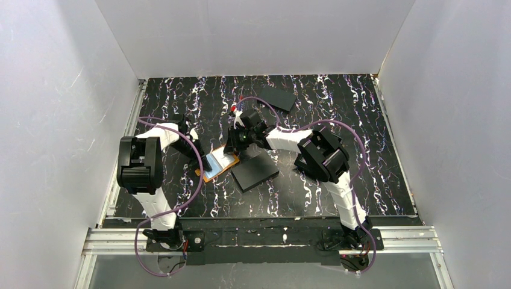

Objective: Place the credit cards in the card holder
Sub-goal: Open the card holder at the center of the board.

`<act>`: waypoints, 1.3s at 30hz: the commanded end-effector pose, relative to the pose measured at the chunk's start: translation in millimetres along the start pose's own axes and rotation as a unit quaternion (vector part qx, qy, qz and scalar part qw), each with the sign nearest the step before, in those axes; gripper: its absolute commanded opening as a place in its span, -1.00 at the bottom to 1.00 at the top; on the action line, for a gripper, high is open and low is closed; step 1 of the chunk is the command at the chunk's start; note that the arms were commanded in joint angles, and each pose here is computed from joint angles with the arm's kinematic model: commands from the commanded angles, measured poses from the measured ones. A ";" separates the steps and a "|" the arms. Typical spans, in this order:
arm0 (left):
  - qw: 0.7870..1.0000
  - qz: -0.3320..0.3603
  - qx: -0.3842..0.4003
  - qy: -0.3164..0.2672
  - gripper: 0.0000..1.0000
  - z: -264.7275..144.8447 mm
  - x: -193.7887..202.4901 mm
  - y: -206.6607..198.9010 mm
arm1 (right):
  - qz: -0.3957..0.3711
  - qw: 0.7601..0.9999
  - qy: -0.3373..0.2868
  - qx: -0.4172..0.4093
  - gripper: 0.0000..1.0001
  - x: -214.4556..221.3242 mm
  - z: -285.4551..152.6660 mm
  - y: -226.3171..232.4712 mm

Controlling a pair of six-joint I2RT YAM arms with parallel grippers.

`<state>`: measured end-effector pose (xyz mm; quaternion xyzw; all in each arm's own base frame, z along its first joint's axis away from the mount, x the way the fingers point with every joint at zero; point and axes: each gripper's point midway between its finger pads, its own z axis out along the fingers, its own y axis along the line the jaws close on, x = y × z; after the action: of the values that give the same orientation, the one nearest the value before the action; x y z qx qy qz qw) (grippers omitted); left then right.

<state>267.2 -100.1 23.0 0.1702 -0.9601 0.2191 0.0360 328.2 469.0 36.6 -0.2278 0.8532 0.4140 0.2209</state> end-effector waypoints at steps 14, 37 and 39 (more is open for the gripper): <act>0.989 0.064 -0.002 -0.132 -0.49 -46.0 -17.8 -11.9 | -0.013 1.000 -0.010 0.002 -0.41 -22.6 -22.3 23.6; 0.982 0.098 0.067 -0.146 -0.33 -57.3 -9.3 -42.6 | -0.064 0.998 -0.004 -0.008 0.14 -27.1 -40.2 88.6; 0.982 0.098 0.065 -0.145 -0.33 -56.5 -9.0 -42.5 | -0.066 0.998 -0.004 -0.010 0.14 -25.4 -43.0 92.0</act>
<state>293.3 -104.7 84.1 0.1178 -0.9527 0.2475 -0.1312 289.6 480.4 71.8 -0.2711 0.8598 0.3810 0.2051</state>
